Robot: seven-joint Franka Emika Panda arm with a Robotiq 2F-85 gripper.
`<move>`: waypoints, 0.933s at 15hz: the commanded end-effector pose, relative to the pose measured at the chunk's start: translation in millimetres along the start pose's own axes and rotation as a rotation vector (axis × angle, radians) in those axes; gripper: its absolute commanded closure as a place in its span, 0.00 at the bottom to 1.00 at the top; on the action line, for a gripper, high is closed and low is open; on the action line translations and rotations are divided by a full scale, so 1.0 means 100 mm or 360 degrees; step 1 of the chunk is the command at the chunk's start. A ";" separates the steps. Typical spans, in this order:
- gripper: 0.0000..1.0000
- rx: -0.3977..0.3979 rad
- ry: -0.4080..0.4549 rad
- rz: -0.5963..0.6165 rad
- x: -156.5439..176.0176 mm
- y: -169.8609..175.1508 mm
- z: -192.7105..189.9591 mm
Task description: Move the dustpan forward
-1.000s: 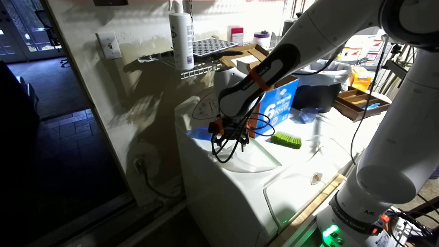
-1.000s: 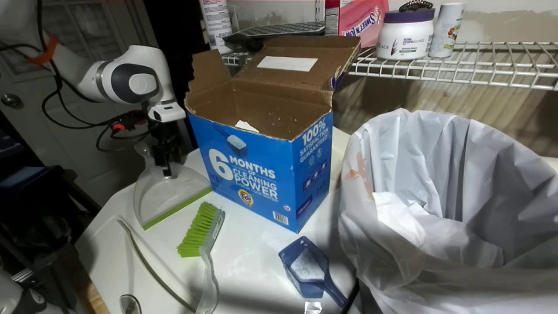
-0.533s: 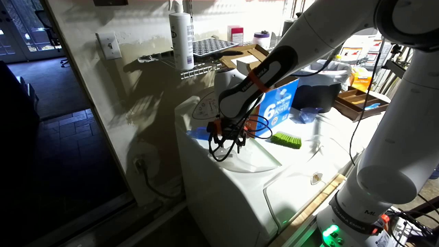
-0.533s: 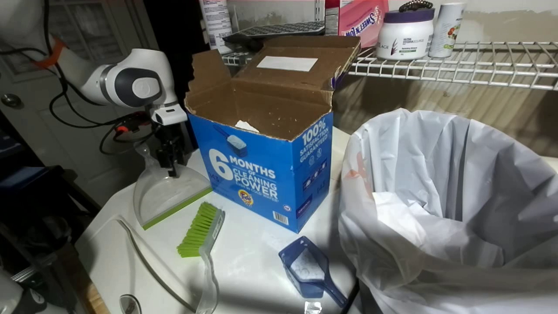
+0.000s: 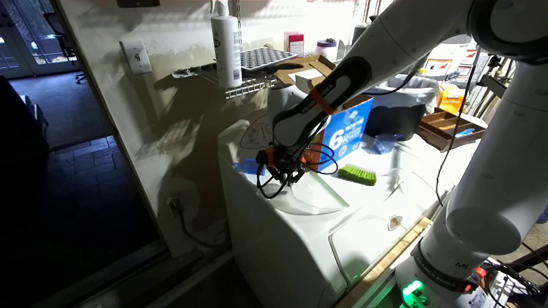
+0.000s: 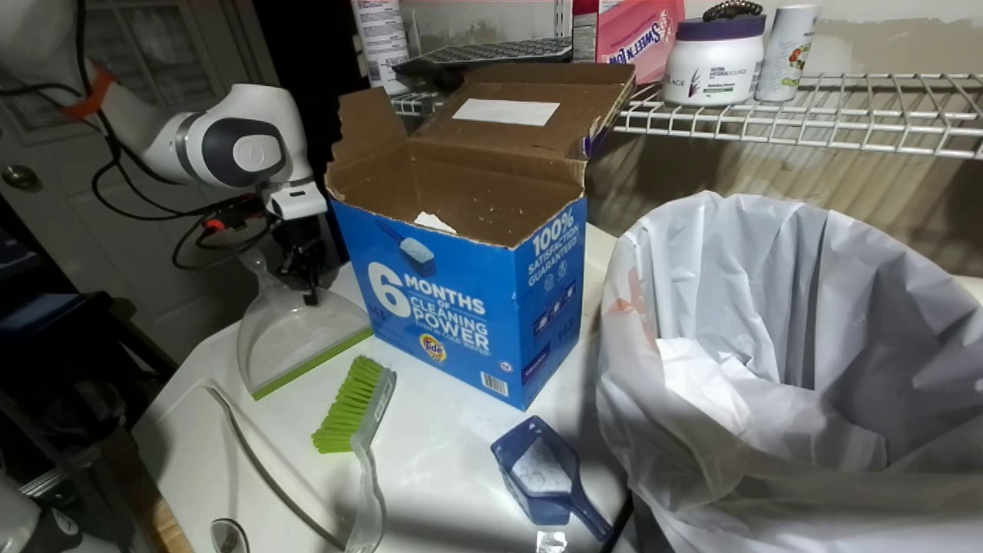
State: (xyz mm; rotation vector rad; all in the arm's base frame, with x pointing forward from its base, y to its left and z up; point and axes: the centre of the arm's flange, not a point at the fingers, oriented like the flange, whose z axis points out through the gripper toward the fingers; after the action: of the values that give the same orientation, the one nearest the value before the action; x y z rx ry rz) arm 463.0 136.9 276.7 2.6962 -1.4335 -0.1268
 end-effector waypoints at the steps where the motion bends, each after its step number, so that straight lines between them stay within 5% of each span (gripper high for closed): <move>1: 1.00 0.0016 0.0011 0.0073 0.00 -0.02 -0.13; 8: 0.98 -0.0030 0.0048 0.0135 -0.07 0.14 -0.54; 14: 0.98 0.0050 -0.0040 0.0206 -0.13 0.25 -0.90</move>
State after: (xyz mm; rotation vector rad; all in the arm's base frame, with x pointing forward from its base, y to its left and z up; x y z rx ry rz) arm 452.7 132.7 349.7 2.6341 -1.5405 -0.0964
